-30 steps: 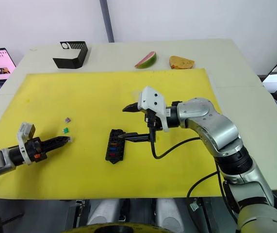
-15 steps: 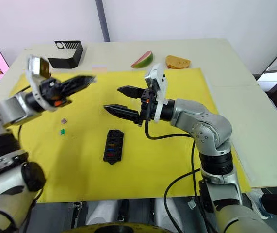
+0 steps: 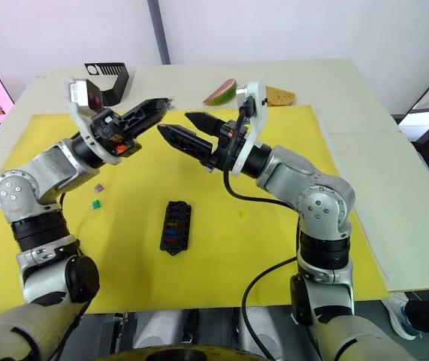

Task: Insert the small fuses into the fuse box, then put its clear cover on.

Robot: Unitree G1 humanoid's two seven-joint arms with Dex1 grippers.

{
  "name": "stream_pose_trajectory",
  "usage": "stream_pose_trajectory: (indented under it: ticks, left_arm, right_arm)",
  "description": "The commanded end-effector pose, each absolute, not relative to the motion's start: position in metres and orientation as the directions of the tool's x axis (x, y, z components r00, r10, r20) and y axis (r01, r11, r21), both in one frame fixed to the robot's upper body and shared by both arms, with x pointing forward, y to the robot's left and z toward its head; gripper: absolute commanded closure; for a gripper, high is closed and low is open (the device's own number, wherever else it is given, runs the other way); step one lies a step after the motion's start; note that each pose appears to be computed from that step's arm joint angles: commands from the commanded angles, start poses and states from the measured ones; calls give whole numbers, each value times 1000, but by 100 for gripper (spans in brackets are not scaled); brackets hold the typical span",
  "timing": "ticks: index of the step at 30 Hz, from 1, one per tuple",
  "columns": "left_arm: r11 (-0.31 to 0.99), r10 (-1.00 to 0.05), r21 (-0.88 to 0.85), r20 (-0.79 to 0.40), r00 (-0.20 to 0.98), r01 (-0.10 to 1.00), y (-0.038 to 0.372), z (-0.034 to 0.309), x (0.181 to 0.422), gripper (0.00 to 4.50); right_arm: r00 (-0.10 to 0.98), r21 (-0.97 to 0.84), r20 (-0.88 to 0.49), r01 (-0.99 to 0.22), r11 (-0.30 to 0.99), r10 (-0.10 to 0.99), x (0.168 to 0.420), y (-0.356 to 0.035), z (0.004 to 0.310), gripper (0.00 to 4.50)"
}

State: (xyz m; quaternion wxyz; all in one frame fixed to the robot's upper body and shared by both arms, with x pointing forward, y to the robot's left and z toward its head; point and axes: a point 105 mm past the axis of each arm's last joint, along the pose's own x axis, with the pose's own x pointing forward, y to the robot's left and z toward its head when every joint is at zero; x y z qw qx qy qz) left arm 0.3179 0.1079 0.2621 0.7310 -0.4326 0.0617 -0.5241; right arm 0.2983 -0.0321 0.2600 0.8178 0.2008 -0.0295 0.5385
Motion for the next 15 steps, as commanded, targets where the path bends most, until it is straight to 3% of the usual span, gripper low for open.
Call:
stream_pose_trajectory:
  ticks: [1,8,9,10,15]
  left_arm:
    - [62,-811,-668,399,428,742,107,271,313,445]
    - [53,-810,-668,406,423,743,106,272,312,445]
    - [51,-811,-665,408,419,745,105,273,312,450]
    - [47,-813,-662,409,414,748,105,273,311,450]
    - [43,-814,-661,412,410,749,104,274,310,450]
  right_arm:
    - [430,333,328,-886,322,841,300,-34,276,0]
    - [457,395,349,-863,314,818,306,-34,282,0]
    - [458,398,348,-862,314,818,306,-34,282,54]
    - [459,400,347,-861,314,818,306,-34,282,70]
    - [437,391,343,-871,297,832,302,-32,282,70]
